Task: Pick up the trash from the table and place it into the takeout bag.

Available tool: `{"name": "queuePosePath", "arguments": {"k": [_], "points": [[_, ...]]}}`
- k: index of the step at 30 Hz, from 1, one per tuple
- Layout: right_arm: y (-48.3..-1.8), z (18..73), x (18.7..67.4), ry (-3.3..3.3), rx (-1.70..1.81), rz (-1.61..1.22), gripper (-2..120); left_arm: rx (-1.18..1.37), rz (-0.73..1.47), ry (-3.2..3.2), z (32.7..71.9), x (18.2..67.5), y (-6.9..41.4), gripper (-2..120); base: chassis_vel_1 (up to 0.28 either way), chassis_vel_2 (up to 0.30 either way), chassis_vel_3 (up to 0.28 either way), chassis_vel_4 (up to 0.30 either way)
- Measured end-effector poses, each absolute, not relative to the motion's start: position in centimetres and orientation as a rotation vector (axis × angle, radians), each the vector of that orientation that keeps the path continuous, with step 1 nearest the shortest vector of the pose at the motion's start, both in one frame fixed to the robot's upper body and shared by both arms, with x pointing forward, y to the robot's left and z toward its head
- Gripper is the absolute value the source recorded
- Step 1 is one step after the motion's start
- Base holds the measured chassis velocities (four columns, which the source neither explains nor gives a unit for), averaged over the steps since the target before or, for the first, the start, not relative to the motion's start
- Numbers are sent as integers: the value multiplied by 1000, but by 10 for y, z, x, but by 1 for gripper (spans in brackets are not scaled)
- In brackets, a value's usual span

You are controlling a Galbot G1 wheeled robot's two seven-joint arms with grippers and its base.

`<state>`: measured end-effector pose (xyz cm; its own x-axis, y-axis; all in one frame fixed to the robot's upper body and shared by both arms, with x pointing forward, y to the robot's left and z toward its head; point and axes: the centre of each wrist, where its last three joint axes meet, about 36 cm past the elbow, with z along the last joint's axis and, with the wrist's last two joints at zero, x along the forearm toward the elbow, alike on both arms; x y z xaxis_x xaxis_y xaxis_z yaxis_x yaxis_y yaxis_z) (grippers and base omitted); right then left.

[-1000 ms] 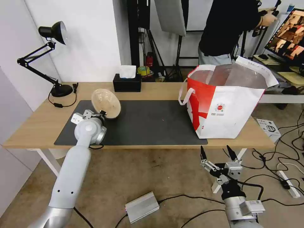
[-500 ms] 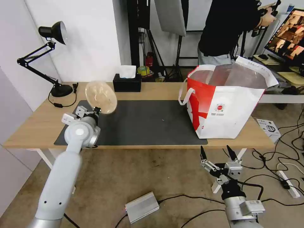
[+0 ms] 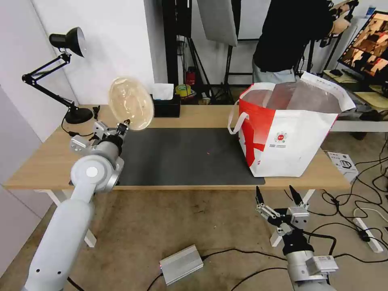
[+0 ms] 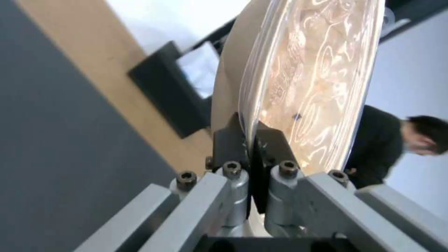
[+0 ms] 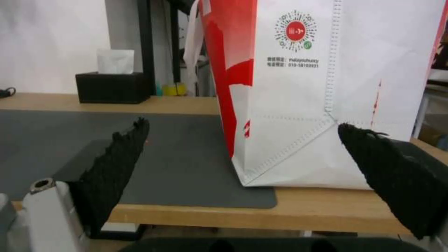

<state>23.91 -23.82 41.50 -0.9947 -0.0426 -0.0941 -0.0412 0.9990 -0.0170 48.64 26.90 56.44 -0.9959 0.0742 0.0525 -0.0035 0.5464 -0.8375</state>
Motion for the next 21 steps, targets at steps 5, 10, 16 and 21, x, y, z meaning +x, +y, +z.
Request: {"name": "queuePosePath", "arguments": {"k": [5,10,16,21], "points": [[-238,415,239,3046,-64,-23,100,-144,1469,-2710,566,484,264,0,0,0,0,0],[-238,415,239,3046,-64,-23,100,-280,1476,-2730,570,485,253,0,0,0,0,0],[-238,415,239,3046,-64,-23,100,-432,1453,-2735,577,497,224,0,0,0,0,0],[-238,415,239,3046,-64,-23,100,-493,1440,-2725,582,515,200,0,0,0,0,0]]}}
